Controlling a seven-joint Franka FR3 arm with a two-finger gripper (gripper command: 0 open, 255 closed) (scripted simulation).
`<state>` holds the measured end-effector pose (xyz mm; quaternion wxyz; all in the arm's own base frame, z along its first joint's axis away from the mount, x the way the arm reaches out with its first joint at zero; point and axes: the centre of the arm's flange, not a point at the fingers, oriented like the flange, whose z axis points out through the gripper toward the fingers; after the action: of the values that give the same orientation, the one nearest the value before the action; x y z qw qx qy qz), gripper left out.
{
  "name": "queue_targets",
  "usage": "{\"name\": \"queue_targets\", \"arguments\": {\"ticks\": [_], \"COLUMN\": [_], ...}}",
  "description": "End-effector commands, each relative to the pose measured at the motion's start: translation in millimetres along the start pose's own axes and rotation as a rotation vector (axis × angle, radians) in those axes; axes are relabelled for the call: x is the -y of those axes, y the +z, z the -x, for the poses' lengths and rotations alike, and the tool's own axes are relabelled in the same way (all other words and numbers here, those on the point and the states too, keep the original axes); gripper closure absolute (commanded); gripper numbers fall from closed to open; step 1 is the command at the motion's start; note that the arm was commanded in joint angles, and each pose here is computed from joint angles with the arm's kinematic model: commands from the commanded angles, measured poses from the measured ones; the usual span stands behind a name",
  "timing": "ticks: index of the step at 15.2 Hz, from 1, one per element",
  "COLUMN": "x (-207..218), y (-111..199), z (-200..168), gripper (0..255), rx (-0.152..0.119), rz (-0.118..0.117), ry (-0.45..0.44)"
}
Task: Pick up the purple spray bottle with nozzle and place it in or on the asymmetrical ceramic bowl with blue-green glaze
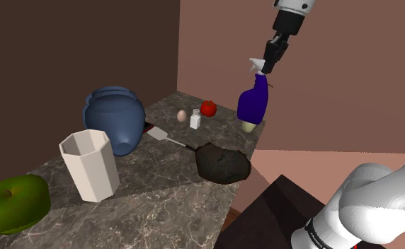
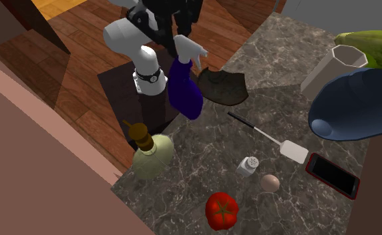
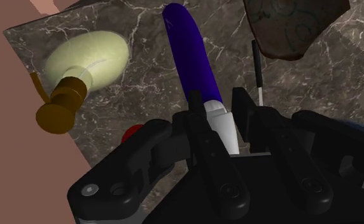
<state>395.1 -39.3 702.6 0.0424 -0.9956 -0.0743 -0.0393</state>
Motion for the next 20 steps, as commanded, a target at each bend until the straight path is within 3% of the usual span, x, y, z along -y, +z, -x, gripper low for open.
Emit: {"name": "queue_targets", "arguments": {"ticks": [1, 3, 20], "x": [1.1, 1.8, 209.2], "y": [-9.9, -17.9, -104.3], "z": [-0.2, -0.9, 23.0], "gripper": [255, 255, 255], "rx": [0.0, 0.0, 0.0], "rz": [0.0, 0.0, 0.0], "ry": [0.0, 0.0, 0.0]}}
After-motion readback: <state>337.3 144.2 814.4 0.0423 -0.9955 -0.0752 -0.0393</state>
